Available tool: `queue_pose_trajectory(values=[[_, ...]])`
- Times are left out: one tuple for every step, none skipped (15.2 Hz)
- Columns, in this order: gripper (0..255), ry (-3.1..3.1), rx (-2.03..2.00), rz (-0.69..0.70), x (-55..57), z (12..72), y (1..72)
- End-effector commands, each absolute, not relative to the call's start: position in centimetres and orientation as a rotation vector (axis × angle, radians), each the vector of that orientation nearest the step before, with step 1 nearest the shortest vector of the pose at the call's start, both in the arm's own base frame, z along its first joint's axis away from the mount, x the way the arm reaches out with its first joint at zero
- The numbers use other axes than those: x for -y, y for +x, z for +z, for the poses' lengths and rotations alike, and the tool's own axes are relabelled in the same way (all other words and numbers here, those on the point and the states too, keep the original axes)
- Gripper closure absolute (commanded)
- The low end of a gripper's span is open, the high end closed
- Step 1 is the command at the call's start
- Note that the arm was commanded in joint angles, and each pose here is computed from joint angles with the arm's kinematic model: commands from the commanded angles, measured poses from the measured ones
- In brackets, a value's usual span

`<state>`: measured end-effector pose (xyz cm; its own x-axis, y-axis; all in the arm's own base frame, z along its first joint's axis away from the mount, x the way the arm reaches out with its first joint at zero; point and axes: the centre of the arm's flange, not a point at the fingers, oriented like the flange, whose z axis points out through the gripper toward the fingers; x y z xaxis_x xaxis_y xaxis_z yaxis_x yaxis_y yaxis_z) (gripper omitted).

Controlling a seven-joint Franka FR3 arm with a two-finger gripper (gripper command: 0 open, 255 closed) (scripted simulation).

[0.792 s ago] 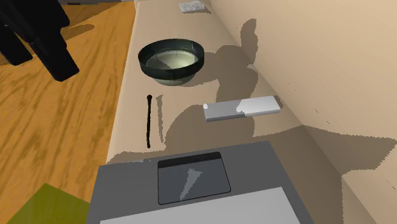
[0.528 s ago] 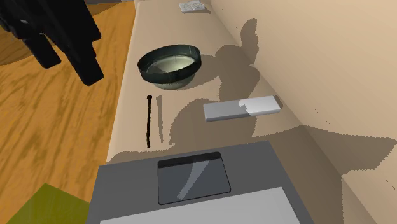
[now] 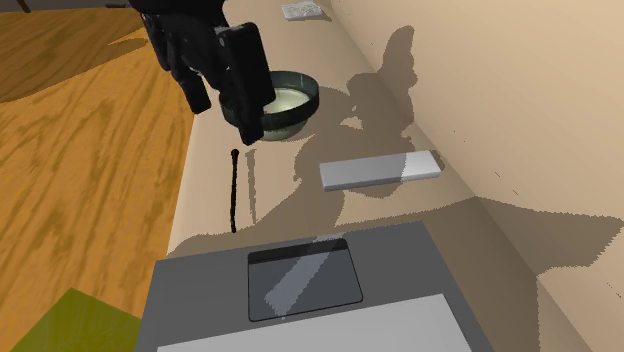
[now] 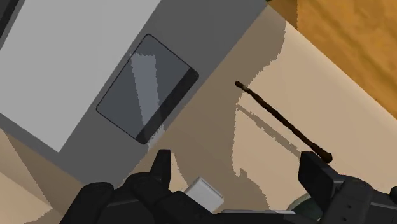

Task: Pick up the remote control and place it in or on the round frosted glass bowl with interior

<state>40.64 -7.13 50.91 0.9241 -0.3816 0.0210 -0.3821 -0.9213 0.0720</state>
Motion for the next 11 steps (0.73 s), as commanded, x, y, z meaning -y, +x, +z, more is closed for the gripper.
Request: queue_pose_trajectory(values=[[0, 2.997, 0.676, 0.021, 8.2, 49.4, 42.9], [0, 2.991, 0.714, 0.026, 8.8, 48.8, 43.8], [0, 2.985, 0.752, 0.031, 9.5, 48.1, 44.7], [0, 2.978, 0.789, 0.035, 10.3, 47.5, 45.6], [0, 2.971, 0.827, 0.04, 11.0, 46.8, 46.4], [0, 2.963, 0.864, 0.044, 11.7, 46.1, 47.3], [0, 2.955, 0.902, 0.049, 12.5, 45.5, 48.1], [0, 2.947, 0.939, 0.054, 13.3, 44.8, 48.9], [0, 2.938, 0.977, 0.058, 14.1, 44.2, 49.7], [0, 2.928, 1.014, 0.063, 14.9, 43.5, 50.5], [0, 2.918, 1.051, 0.067, 15.8, 42.9, 51.2]])
